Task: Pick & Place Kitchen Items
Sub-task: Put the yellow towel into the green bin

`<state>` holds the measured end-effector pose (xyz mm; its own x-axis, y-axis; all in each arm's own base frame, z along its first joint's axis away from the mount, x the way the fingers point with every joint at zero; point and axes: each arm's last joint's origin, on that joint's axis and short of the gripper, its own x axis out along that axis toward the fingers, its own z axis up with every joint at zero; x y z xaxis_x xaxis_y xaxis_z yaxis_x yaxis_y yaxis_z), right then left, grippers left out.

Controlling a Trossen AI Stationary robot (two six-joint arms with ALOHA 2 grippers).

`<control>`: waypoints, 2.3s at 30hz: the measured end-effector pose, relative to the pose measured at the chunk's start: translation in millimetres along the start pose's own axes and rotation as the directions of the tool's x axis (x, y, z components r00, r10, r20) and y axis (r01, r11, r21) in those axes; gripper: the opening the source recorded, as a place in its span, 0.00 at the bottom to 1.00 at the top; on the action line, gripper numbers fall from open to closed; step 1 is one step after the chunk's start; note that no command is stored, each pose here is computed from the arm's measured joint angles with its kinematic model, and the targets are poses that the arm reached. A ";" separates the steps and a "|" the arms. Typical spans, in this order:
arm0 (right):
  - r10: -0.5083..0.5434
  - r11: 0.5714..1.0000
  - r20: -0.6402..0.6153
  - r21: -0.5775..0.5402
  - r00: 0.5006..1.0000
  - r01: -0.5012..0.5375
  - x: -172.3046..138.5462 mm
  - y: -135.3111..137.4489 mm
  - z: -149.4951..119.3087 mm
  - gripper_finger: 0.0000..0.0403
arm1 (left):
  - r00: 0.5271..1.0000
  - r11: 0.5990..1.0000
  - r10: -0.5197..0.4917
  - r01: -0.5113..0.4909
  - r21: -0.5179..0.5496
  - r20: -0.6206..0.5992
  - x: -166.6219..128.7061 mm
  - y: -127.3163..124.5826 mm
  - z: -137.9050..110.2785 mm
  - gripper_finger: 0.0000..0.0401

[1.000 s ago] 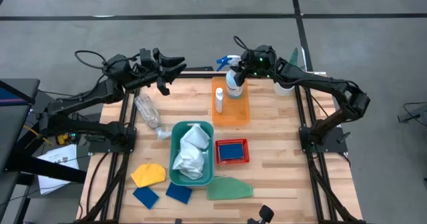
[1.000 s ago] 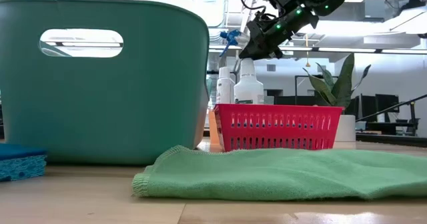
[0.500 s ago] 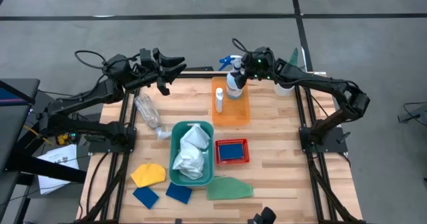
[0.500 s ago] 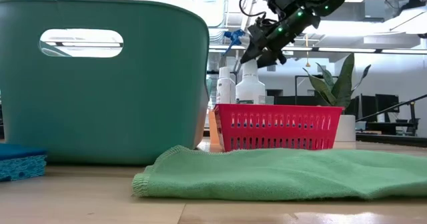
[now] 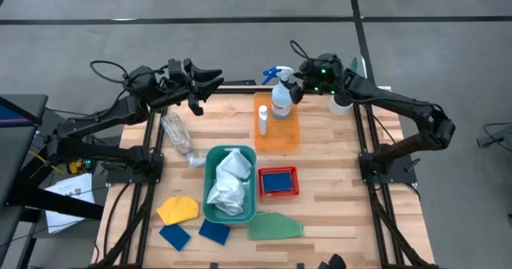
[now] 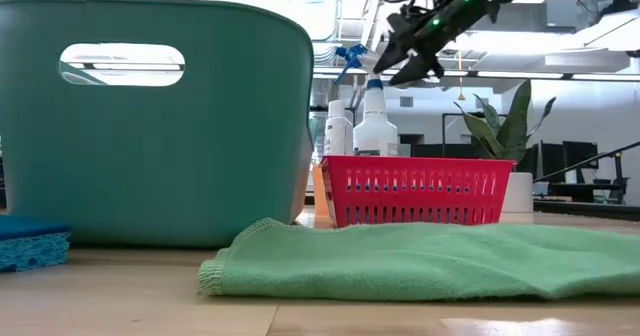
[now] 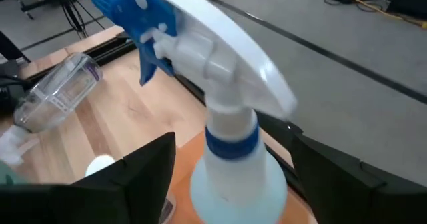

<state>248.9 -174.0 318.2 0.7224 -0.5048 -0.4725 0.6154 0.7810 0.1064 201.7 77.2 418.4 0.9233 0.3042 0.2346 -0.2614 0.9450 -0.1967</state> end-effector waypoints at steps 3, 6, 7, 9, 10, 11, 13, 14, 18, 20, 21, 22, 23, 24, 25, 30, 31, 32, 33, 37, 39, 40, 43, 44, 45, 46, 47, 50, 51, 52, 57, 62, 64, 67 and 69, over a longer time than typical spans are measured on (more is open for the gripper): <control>-0.002 1.000 -0.019 0.012 1.000 0.003 -12.9 0.1 -0.1 0.71 | 1.000 1.000 -0.006 0.006 -0.001 -0.001 0.1 -1.4 -0.3 0.35; 0.003 1.000 -0.032 0.023 0.999 -0.002 -27.2 2.2 -0.1 0.71 | 1.000 1.000 -0.008 0.008 -0.001 -0.002 0.1 -1.9 -0.4 0.35; 0.007 1.000 -0.033 0.028 0.999 -0.006 -32.3 3.4 0.1 0.71 | 1.000 1.000 -0.009 0.009 -0.001 -0.001 0.1 -1.9 -0.3 0.35; 0.014 0.999 -0.045 0.037 0.999 -0.012 -42.7 5.9 -0.8 0.71 | 1.000 1.000 -0.008 0.008 -0.001 -0.002 0.1 -1.9 -0.4 0.35; 0.017 0.999 -0.049 0.045 0.999 -0.015 -48.4 6.8 -1.2 0.71 | 1.000 1.000 -0.008 0.008 -0.001 -0.002 0.1 -1.9 -0.4 0.35; 0.021 0.999 -0.050 0.051 0.999 -0.018 -53.8 8.0 -1.4 0.71 | 1.000 1.000 -0.008 0.008 -0.001 -0.002 0.1 -1.9 -0.4 0.35; 0.031 0.997 -0.056 0.067 0.998 -0.027 -64.5 10.7 -2.4 0.71 | 1.000 1.000 -0.009 0.009 -0.001 -0.001 0.1 -1.9 -0.3 0.35; 0.035 0.997 -0.059 0.074 0.998 -0.030 -69.4 11.8 -3.1 0.71 | 1.000 1.000 -0.008 0.008 -0.001 -0.002 0.1 -1.9 -0.4 0.35; 0.037 0.995 -0.065 0.094 0.997 -0.030 -89.0 16.6 -5.8 0.71 | 1.000 1.000 -0.004 0.004 -0.002 -0.021 0.1 -1.5 -2.3 0.35; 0.025 0.995 -0.076 0.094 0.997 -0.018 -98.1 18.5 -8.6 0.71 | 0.999 1.000 0.001 -0.001 -0.003 -0.043 0.0 -1.0 -4.4 0.35; 0.022 0.995 -0.079 0.096 0.997 -0.015 -102.4 19.3 -9.7 0.71 | 0.999 1.000 0.004 -0.004 -0.003 -0.053 -0.1 -0.8 -5.4 0.35; 0.019 0.994 -0.083 0.106 0.996 -0.010 -106.4 19.8 -10.9 0.71 | 0.998 1.000 0.010 -0.010 -0.004 -0.062 -0.1 -0.5 -6.3 0.35; 0.017 0.994 -0.085 0.114 0.996 -0.007 -109.7 20.6 -11.8 0.71 | 0.998 1.000 0.018 -0.018 -0.003 -0.065 -0.1 -0.1 -6.7 0.35; 0.019 0.993 -0.083 0.118 0.996 -0.009 -113.3 21.7 -12.5 0.71 | 0.997 1.000 0.026 -0.026 -0.003 -0.067 -0.2 0.1 -7.0 0.35; 0.025 0.992 -0.084 0.123 0.996 -0.014 -116.9 22.8 -13.3 0.71 | 0.997 1.000 0.027 -0.027 -0.002 -0.068 -0.2 0.2 -7.1 0.35; 0.047 0.989 -0.083 0.147 0.995 -0.034 -130.0 27.9 -16.8 0.71 | 0.997 1.000 0.028 -0.028 -0.003 -0.069 -0.2 0.2 -7.2 0.35; 0.044 0.989 -0.084 0.146 0.995 -0.032 -132.2 29.1 -17.7 0.71 | 0.997 1.000 0.028 -0.029 -0.004 -0.069 -0.2 0.2 -7.3 0.35; 0.045 0.989 -0.084 0.142 0.995 -0.033 -134.6 30.5 -18.6 0.71 | 0.997 1.000 0.029 -0.029 -0.006 -0.072 -0.2 0.3 -7.5 0.35; 0.044 0.990 -0.084 0.136 0.995 -0.032 -136.6 31.7 -19.4 0.71 | 0.996 0.999 0.031 -0.031 -0.007 -0.078 -0.3 0.4 -8.1 0.35; 0.062 0.989 -0.074 0.139 0.995 -0.051 -144.3 36.3 -21.2 0.71 | 0.992 0.999 0.041 -0.043 -0.011 -0.122 -0.7 1.4 -12.4 0.35; 0.058 0.989 -0.072 0.141 0.996 -0.047 -148.0 36.7 -22.3 0.71 | 0.989 0.999 0.045 -0.047 -0.013 -0.139 -1.0 1.7 -14.1 0.35; 0.050 0.989 -0.074 0.142 0.996 -0.039 -149.9 36.7 -23.3 0.71 | 0.987 0.999 0.048 -0.050 -0.014 -0.151 -1.1 2.0 -15.2 0.35; 0.030 0.990 -0.083 0.142 0.996 -0.018 -152.1 36.9 -25.4 0.71 | 0.979 0.997 0.057 -0.067 -0.046 -0.194 -1.9 2.9 -19.4 0.35; 0.029 0.990 -0.090 0.143 0.996 -0.016 -152.1 37.0 -26.0 0.71 | 0.975 0.995 0.061 -0.075 -0.060 -0.214 -2.4 3.2 -21.2 0.35; 0.031 0.989 -0.092 0.144 0.995 -0.018 -152.1 37.5 -26.3 0.71 | 0.970 0.993 0.065 -0.085 -0.077 -0.236 -2.9 3.7 -23.3 0.35; 0.034 0.989 -0.089 0.144 0.995 -0.020 -152.6 37.7 -26.3 0.71 | 0.963 0.991 0.070 -0.097 -0.093 -0.261 -3.6 4.2 -25.8 0.35; 0.035 0.989 -0.087 0.145 0.996 -0.022 -153.7 37.4 -26.3 0.71 | 0.955 0.988 0.075 -0.109 -0.108 -0.286 -4.3 4.6 -28.1 0.36; 0.036 0.990 -0.081 0.142 0.996 -0.024 -154.5 37.3 -25.9 0.71 | 0.933 0.982 0.072 -0.128 -0.138 -0.353 -6.4 2.4 -35.1 0.40; 0.036 0.990 -0.082 0.140 0.996 -0.024 -154.4 37.2 -26.0 0.71 | 0.925 0.981 0.068 -0.129 -0.141 -0.374 -7.1 0.6 -37.4 0.42; 0.035 0.990 -0.081 0.138 0.996 -0.024 -154.9 37.0 -26.0 0.71 | 0.917 0.981 0.062 -0.128 -0.143 -0.394 -7.8 -1.4 -39.7 0.44; 0.037 0.991 -0.078 0.128 0.996 -0.027 -155.5 36.9 -25.9 0.71 | 0.873 0.983 0.022 -0.107 -0.149 -0.487 -13.5 -11.7 -49.1 0.51; 0.037 0.992 -0.077 0.122 0.996 -0.027 -155.8 36.8 -25.9 0.71 | 0.788 0.974 -0.093 -0.055 -0.221 -0.609 -21.7 -23.6 -61.0 0.53; 0.037 0.992 -0.077 0.122 0.996 -0.027 -155.8 36.8 -25.9 0.71 | 0.727 0.957 -0.178 -0.029 -0.289 -0.664 -26.8 -30.0 -66.3 0.52; 0.037 0.992 -0.077 0.121 0.996 -0.027 -155.8 36.8 -25.9 0.71 | 0.626 0.934 -0.259 -0.033 -0.356 -0.736 -35.3 -39.1 -74.7 0.51; 0.037 0.992 -0.077 0.121 0.996 -0.028 -155.8 36.8 -25.8 0.71 | 0.562 0.926 -0.284 -0.051 -0.374 -0.777 -41.6 -44.7 -79.6 0.50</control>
<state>150.9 -57.1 373.1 0.7184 -0.4460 -0.5339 0.6288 0.7445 0.2243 197.5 12.7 341.6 0.8115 -0.1906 -0.5524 -0.1834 0.8145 -0.5504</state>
